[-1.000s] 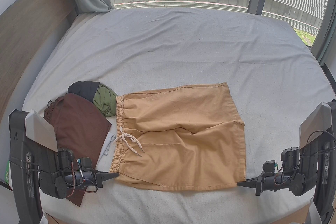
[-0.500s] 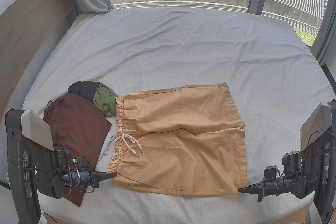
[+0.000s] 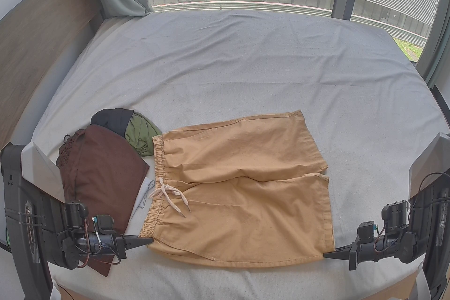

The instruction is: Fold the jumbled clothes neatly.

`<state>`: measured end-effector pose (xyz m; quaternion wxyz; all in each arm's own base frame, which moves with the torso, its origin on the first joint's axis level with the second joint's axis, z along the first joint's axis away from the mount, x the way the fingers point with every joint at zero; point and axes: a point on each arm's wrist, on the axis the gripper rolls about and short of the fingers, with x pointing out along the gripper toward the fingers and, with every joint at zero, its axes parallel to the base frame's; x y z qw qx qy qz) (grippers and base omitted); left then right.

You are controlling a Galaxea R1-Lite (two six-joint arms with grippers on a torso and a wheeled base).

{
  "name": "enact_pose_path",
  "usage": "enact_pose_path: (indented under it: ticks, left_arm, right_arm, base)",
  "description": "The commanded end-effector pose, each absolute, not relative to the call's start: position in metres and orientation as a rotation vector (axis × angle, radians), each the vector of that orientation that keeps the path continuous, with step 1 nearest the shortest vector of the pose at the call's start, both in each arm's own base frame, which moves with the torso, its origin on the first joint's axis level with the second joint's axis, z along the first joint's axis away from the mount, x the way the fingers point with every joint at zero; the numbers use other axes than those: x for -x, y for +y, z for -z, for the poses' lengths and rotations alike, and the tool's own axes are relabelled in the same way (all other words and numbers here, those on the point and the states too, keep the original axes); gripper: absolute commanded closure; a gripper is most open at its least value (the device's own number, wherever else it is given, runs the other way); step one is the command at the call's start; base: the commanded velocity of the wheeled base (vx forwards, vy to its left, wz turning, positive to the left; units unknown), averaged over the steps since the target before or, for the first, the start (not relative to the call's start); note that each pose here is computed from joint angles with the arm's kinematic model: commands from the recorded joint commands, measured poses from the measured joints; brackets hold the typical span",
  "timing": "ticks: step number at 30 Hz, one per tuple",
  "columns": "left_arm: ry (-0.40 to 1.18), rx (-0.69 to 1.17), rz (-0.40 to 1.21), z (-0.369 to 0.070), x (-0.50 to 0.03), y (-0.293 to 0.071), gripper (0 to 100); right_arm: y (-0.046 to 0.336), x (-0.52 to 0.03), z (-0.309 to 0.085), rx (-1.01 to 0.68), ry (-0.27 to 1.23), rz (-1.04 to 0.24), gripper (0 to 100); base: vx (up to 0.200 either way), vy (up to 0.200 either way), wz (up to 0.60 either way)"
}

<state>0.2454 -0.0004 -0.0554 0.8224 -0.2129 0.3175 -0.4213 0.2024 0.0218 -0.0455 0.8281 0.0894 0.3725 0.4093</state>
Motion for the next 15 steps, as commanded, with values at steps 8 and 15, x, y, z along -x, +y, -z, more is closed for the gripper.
enact_pose_path:
  ticks: [8,15]
  left_arm:
    - [0.679,0.434,0.936,0.056,-0.229,0.003,100]
    - [0.651,0.414,0.969,0.056,-0.23,0.004,100]
  right_arm:
    - [0.02,-0.193,0.042,-0.155,0.814,-0.891,100]
    - [0.021,-0.194,0.039,-0.144,0.792,-0.9,100]
  base:
    - [0.0,0.0,0.0]
    - [0.0,0.0,0.0]
